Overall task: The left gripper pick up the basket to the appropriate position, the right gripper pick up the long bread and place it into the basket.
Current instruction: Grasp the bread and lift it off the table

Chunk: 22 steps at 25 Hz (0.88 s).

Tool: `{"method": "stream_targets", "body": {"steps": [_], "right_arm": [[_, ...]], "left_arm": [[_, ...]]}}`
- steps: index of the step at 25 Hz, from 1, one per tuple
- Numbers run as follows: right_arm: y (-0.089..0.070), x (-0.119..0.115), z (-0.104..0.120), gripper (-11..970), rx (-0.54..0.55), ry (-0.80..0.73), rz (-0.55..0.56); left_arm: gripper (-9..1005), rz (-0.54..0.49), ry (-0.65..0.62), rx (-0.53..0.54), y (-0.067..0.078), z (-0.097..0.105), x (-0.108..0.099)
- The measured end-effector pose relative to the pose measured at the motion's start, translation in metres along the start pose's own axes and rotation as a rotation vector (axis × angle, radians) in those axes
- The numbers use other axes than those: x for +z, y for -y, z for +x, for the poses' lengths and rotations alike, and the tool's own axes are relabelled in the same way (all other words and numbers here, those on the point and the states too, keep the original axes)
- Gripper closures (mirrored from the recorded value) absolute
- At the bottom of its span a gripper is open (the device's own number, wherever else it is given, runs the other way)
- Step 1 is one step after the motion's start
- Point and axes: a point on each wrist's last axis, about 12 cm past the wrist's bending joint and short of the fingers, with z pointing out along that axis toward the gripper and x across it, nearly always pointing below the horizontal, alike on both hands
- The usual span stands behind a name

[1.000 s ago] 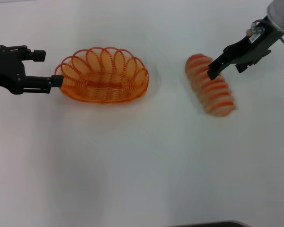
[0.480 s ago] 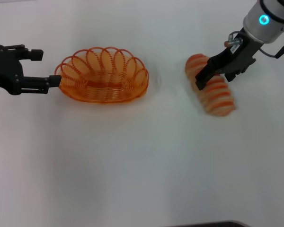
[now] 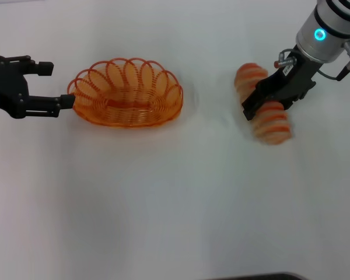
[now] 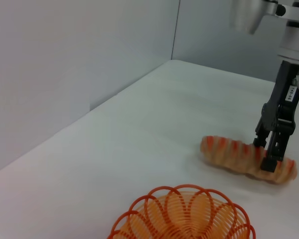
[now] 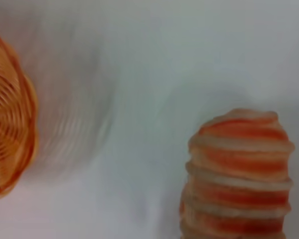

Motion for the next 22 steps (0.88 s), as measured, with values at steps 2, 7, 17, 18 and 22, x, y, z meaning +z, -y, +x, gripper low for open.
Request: {"method": "stream_targets", "body": {"steps": [2,7,17,18,22], "right_arm": [[0.0002,0.0004,0.0001,69,-0.002,-0.004,0.009],[-0.0021,0.0009,-0.0009,85,-0.018,-0.006,0.027],[-0.0039,-0.0004,-0.0053,268,-0.049,0.019,0.051],[-0.0037,-0.0004,-0.0054,293,-0.050,0.020,0.051],[-0.0014,-0.0052,-0.0075,348,-0.058,0.050,0.059]], "left_arm": [[142,0.000,0.000,0.001,0.0001,-0.0002,0.0005],[142,-0.001,0.000,0.001,0.0000,-0.0003,0.0010],[142,-0.003,0.004,-0.007,-0.0002,-0.0001,0.0016],[142,-0.004,0.005,-0.007,-0.0006,-0.0006,0.0017],[142,-0.017,0.007,-0.008,-0.0027,-0.0014,0.0027]]}}
